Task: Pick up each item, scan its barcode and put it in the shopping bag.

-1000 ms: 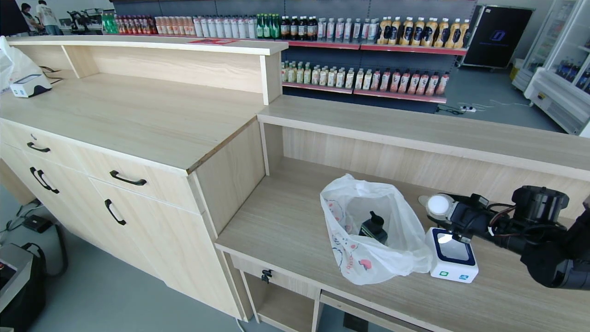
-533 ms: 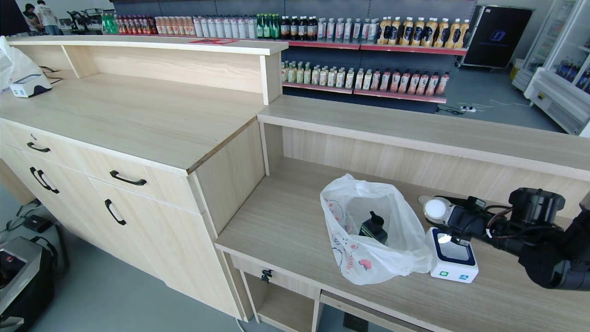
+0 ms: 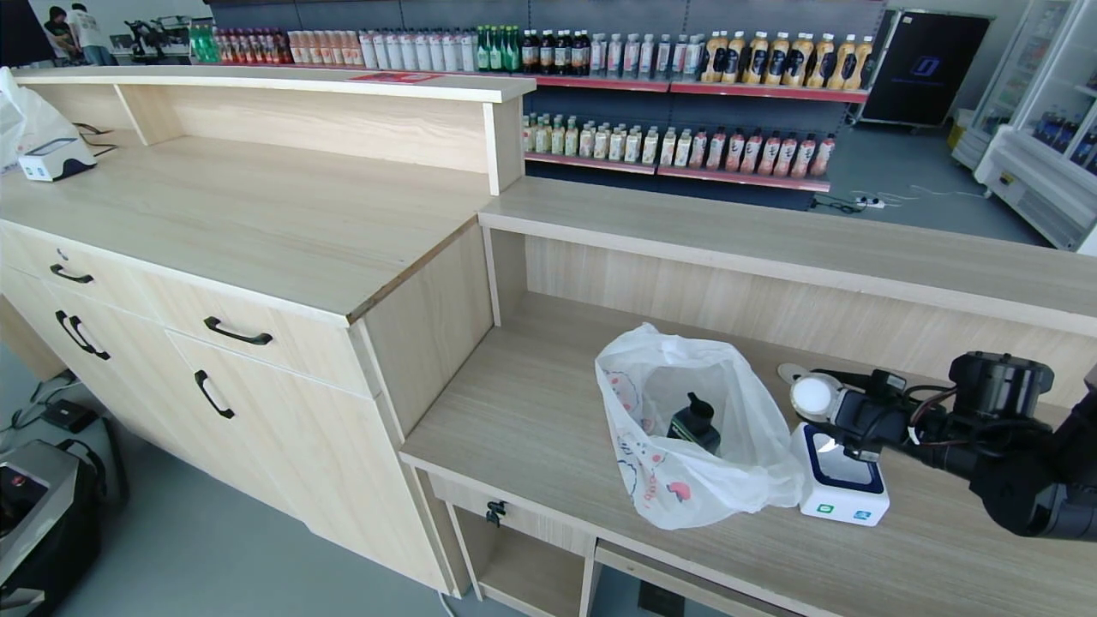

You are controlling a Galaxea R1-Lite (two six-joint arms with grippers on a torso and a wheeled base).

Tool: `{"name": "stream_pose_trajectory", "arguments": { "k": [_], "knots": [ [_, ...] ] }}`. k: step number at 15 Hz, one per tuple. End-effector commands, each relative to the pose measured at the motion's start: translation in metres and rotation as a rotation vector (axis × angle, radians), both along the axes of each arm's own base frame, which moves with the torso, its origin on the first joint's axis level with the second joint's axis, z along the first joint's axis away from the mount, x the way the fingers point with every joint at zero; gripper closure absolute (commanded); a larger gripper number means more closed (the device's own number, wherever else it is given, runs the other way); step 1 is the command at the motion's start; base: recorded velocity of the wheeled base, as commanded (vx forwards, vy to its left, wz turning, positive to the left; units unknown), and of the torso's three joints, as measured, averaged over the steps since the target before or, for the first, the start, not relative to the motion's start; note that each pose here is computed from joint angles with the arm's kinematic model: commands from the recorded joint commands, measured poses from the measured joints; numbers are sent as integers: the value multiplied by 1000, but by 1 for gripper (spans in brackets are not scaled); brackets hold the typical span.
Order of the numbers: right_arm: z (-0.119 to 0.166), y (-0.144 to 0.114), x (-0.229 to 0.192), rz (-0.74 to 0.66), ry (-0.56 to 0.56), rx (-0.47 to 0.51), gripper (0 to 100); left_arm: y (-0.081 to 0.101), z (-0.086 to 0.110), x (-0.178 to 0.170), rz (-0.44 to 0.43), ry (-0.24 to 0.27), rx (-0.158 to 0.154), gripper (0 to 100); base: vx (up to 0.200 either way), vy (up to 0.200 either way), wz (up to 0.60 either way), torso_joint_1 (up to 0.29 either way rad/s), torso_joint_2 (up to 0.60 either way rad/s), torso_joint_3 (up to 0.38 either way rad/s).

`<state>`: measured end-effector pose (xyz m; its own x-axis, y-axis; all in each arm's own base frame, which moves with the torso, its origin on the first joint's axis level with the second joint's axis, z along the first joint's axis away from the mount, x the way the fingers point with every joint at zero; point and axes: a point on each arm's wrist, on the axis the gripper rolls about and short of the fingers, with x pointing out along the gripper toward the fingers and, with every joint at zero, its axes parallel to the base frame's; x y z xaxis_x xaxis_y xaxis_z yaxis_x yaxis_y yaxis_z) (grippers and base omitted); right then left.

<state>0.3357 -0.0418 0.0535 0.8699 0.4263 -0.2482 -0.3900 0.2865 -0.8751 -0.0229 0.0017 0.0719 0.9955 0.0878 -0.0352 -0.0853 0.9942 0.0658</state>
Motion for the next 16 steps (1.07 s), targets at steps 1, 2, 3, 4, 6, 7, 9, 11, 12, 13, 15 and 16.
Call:
{"name": "stream_pose_trajectory", "arguments": {
  "k": [1, 2, 3, 4, 6, 7, 9, 11, 12, 13, 15, 16],
  "knots": [
    [0, 0, 0, 11, 3, 4, 100, 0, 0, 0, 1, 0, 0, 0, 0, 0, 0, 0, 0, 0],
    [0, 0, 0, 12, 6, 5, 100, 0, 0, 0, 1, 0, 0, 0, 0, 0, 0, 0, 0, 0],
    [-1, 0, 0, 15, 8, 6, 100, 0, 0, 0, 1, 0, 0, 0, 0, 0, 0, 0, 0, 0],
    [-1, 0, 0, 17, 9, 6, 100, 0, 0, 0, 1, 0, 0, 0, 0, 0, 0, 0, 0, 0],
    [-2, 0, 0, 18, 10, 7, 100, 0, 0, 0, 1, 0, 0, 0, 0, 0, 0, 0, 0, 0],
    [-2, 0, 0, 18, 10, 7, 100, 0, 0, 0, 1, 0, -2, 0, 0, 0, 0, 0, 0, 0],
    [-2, 0, 0, 18, 12, 7, 100, 0, 0, 0, 1, 0, 0, 0, 0, 0, 0, 0, 0, 0],
    [1, 0, -1, 18, 6, 6, 100, 0, 0, 0, 1, 0, 0, 0, 0, 0, 0, 0, 0, 0],
    [4, 1, -1, 17, -1, 8, 100, 0, 0, 0, 1, 0, 0, 0, 0, 0, 0, 0, 0, 0],
    [15, 1, -3, 13, -21, 15, 100, 0, 0, 0, 1, 0, 0, 0, 0, 0, 0, 0, 0, 0],
    [57, 3, -18, -23, -8, 122, 100, 0, 0, 0, 1, 0, 0, 0, 0, 0, 0, 0, 0, 0],
    [73, 4, -25, -36, -8, 166, 100, 0, 0, 0, 1, 0, -2, 0, 0, 0, 0, 0, 0, 0]
  ]
}}
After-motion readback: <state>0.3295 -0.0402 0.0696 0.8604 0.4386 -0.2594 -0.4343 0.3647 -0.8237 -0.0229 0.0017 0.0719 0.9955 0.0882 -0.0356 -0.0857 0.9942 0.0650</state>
